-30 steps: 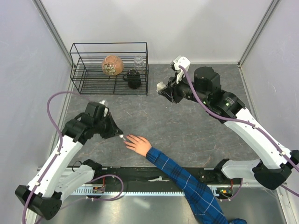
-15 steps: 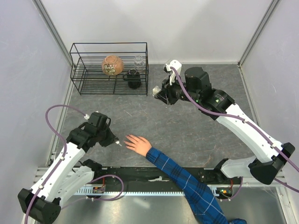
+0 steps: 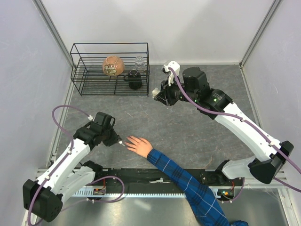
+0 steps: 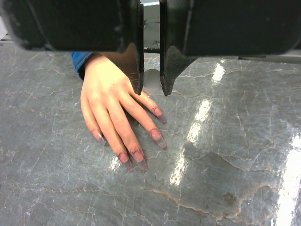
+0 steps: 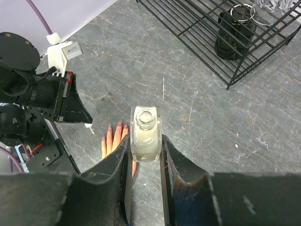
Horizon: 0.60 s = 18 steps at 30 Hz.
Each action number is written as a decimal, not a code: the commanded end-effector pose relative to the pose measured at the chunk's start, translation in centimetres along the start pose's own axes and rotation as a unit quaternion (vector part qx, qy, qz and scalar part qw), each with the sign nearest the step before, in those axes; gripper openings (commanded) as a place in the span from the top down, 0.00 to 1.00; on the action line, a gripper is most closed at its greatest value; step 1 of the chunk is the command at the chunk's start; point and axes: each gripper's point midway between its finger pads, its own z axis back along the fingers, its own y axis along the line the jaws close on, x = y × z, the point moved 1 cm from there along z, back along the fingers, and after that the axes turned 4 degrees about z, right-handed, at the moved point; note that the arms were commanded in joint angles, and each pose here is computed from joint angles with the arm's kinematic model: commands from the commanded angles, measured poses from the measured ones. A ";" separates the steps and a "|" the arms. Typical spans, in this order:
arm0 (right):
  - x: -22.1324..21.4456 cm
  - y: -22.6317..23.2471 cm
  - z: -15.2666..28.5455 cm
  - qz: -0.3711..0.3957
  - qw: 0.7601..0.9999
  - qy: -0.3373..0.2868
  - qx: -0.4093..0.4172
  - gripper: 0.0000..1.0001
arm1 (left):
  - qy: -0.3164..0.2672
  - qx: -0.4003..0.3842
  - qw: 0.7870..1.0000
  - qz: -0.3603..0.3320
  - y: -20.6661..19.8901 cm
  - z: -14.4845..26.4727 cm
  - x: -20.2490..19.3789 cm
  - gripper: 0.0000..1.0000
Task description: Paint the nails
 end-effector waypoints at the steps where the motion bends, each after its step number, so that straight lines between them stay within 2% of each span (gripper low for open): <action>1: 2.5 0.3 0.6 0.002 0.999 -0.034 0.004 1.00 | -0.018 -0.010 1.000 0.011 -0.9 -0.6 1.0 0.98; 18: 1.8 -0.2 0.3 -0.005 1.000 -0.024 -0.003 1.00 | 0.010 0.007 1.000 0.006 0.1 -2.7 0.0 0.98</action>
